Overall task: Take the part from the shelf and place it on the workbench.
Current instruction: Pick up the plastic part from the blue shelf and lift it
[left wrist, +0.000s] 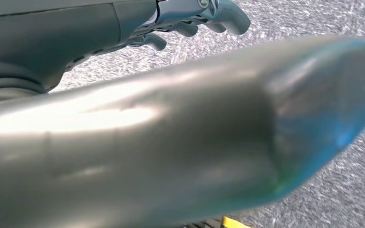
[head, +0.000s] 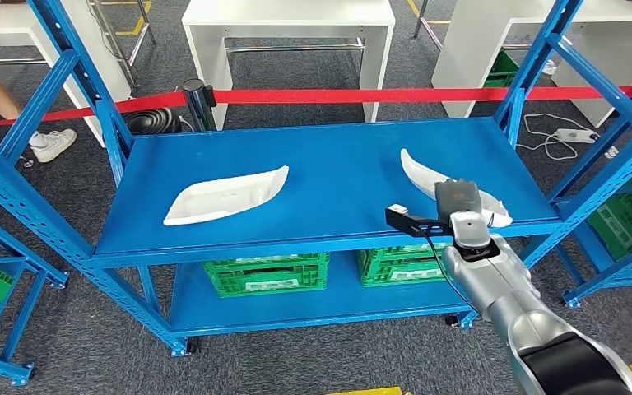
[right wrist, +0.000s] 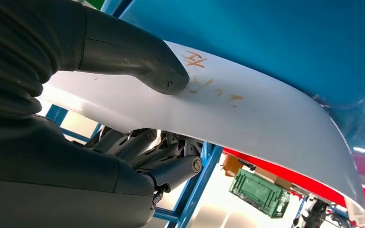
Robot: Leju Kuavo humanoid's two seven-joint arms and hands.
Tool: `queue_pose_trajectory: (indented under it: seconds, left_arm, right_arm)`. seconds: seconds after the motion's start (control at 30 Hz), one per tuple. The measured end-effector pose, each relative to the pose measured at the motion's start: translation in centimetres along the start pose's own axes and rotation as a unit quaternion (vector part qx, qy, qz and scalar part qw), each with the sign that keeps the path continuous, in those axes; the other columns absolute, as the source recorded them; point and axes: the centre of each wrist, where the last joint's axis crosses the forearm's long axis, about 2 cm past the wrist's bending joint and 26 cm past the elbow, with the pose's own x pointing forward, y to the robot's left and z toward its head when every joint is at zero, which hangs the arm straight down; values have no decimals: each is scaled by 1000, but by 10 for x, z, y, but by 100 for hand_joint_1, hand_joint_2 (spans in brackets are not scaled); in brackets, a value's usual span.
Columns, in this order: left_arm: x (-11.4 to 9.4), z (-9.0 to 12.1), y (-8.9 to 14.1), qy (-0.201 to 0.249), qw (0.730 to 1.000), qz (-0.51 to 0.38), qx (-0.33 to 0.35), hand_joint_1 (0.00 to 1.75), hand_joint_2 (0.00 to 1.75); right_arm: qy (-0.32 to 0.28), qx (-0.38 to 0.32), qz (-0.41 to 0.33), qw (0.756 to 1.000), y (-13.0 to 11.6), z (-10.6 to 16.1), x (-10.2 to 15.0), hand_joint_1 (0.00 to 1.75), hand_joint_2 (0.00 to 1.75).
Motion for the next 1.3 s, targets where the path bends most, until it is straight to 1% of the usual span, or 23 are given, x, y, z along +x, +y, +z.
queue_pose_trajectory:
  seconds: [0.07,0.17,0.27,0.37,0.9,1.07,1.2,1.3]
  left_arm:
    - [-1,0,0,-12,1000,10,-18,0,175]
    - [-2,0,0,-30,998,29,-41,0,175]
    - [-2,-2,2,-45,997,35,-44,0,175]
    - [-2,-3,4,-51,997,36,-42,0,175]
    - [-1,-5,6,-53,997,38,-39,0,175]
    - [0,-6,6,-63,997,33,-29,0,175]
    - [4,-7,6,-51,998,26,-21,0,175]
    - [4,-7,6,-37,999,20,-18,0,175]
  right_arm:
    - [1,-2,-2,1000,2,5,2,175,175]
    - [2,-4,-2,1000,5,11,2,175,175]
    - [3,-5,-1,1000,6,16,1,175,175]
    - [6,-8,-2,1000,7,19,0,175,175]
    - [11,-11,-7,1000,8,23,-2,175,175]
    - [12,-17,-7,1000,7,25,-2,175,175]
    - [16,-33,-13,999,1,26,-6,175,175]
    - [22,-53,-27,998,-11,22,-13,175,175]
